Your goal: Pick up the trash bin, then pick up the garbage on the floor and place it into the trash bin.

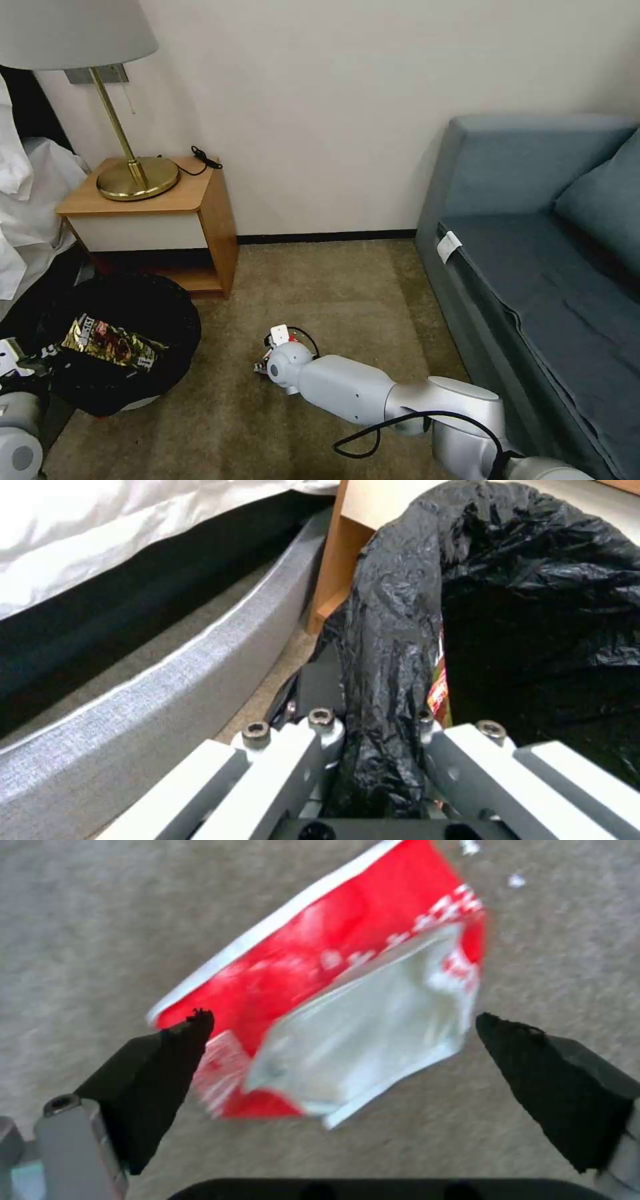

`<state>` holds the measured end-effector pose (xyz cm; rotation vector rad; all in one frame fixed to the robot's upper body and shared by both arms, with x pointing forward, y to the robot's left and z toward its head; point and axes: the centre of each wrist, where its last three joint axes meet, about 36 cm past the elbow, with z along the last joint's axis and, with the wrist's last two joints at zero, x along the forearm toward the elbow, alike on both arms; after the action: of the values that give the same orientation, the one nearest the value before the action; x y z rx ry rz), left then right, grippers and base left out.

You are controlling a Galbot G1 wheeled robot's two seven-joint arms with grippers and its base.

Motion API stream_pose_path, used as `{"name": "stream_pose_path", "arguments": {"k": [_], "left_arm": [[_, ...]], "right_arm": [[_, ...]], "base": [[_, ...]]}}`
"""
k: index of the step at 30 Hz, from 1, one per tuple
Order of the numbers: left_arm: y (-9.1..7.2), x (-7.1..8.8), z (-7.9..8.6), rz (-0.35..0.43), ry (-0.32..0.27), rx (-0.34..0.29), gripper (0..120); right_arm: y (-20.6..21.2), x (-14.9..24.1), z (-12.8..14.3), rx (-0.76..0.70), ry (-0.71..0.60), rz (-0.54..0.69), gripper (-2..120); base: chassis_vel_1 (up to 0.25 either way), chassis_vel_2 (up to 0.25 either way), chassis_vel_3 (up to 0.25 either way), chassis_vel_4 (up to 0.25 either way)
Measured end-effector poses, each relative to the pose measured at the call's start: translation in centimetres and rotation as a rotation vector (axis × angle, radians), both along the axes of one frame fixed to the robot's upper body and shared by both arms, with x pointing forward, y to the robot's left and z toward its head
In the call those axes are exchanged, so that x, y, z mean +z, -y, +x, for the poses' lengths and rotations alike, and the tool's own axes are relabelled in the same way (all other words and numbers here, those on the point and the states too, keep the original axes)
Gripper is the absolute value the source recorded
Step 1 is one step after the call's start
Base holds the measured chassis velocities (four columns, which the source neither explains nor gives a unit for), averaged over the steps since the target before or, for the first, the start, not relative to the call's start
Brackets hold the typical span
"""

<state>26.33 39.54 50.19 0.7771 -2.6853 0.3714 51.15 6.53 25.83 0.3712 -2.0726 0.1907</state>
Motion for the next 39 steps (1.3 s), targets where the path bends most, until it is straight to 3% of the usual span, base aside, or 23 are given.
{"name": "stream_pose_path", "arguments": {"k": [7,18,39], "left_arm": [[-0.1,-0.3,0.2,-0.004,-0.001,0.001,4],[0.0,-0.6,0.5,-0.001,-0.006,-0.001,4],[-0.2,-0.6,0.7,0.002,-0.008,0.000,4]], "right_arm": [[1.2,-0.5,1.1,-0.006,0.023,-0.002,100],[2.8,-2.1,1.6,0.012,0.040,-0.033,77],[-0.2,-0.3,-0.7,0.127,0.076,-0.010,0]], "base": [[0.000,0.000,0.000,0.000],[0.000,0.000,0.000,0.000],[0.000,0.000,0.000,0.000]]}}
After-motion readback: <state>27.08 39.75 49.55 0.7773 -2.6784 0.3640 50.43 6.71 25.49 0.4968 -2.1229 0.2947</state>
